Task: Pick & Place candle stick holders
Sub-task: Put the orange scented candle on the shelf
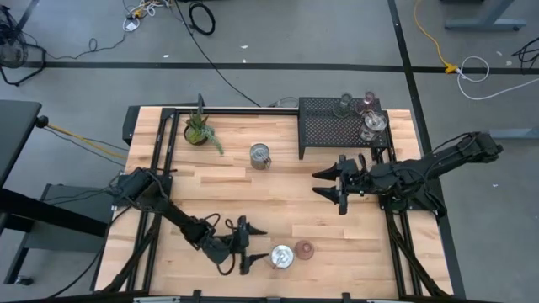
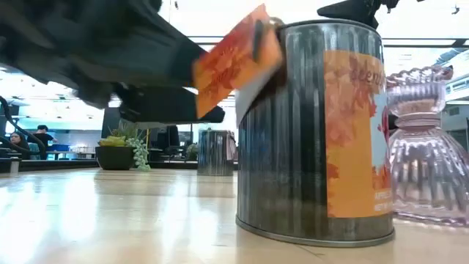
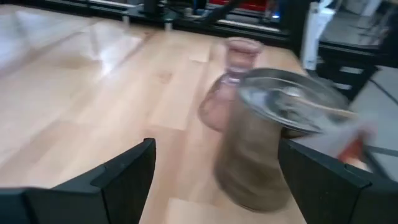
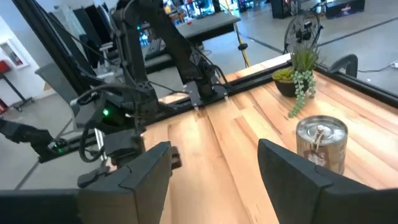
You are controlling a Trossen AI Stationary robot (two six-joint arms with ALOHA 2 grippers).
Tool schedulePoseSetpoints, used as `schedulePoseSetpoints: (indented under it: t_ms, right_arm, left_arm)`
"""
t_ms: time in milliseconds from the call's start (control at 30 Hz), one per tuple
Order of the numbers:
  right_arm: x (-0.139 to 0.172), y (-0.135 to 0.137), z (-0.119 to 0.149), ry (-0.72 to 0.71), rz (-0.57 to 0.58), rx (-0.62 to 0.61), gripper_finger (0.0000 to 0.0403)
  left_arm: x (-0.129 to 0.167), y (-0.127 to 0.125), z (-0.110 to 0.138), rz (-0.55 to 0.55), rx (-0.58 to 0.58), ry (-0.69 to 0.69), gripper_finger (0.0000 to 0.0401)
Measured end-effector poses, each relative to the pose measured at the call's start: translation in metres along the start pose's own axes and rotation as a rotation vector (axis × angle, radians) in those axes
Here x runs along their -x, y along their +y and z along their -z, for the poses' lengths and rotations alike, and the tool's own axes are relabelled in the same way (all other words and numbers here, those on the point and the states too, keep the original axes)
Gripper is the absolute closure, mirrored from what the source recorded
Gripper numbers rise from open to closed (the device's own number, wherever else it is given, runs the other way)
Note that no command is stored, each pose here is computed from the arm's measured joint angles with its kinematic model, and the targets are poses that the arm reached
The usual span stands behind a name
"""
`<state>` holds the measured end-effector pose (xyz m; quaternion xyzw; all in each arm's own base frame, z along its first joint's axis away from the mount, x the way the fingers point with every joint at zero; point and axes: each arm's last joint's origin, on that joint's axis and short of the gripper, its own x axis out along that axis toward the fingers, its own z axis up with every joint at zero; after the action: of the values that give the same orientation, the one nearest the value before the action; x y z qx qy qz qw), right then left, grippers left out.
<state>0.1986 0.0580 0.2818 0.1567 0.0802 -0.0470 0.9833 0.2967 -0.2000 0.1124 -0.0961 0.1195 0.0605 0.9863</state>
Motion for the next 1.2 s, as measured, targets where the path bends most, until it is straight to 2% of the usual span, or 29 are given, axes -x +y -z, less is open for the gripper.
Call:
schedulePoseSetpoints:
  t_ms: [200, 300, 500, 667, 933, 1200]
  right_arm:
    - [-0.004, 0.001, 0.007, 0.055, -0.012, -0.010, 0.0163]
    - [-0.005, 0.005, 0.012, 0.096, -0.053, -0.034, 0.0163]
    - [-0.013, 0.023, 0.039, 0.233, -0.085, -0.054, 0.0163]
    - [-0.016, 0.049, 0.065, 0.293, -0.144, -0.085, 0.0163]
    - [-0.015, 0.096, 0.099, 0.236, -0.275, -0.183, 0.0163]
    - [-0.028, 0.127, 0.150, 0.211, -0.308, -0.275, 0.0163]
  left_arm:
    - [-0.017, 0.022, -0.007, -0.064, 0.013, 0.004, 0.0064]
    - [-0.020, 0.024, -0.008, -0.007, 0.020, 0.035, 0.0064]
    - [-0.021, 0.026, -0.006, -0.004, -0.007, 0.060, 0.0064]
    - [-0.018, 0.027, -0.010, -0.029, -0.053, 0.077, 0.0064]
    - [-0.010, 0.026, -0.029, -0.036, -0.099, 0.064, 0.0064]
    - [-0.006, 0.024, -0.033, -0.020, -0.095, 0.070, 0.0064]
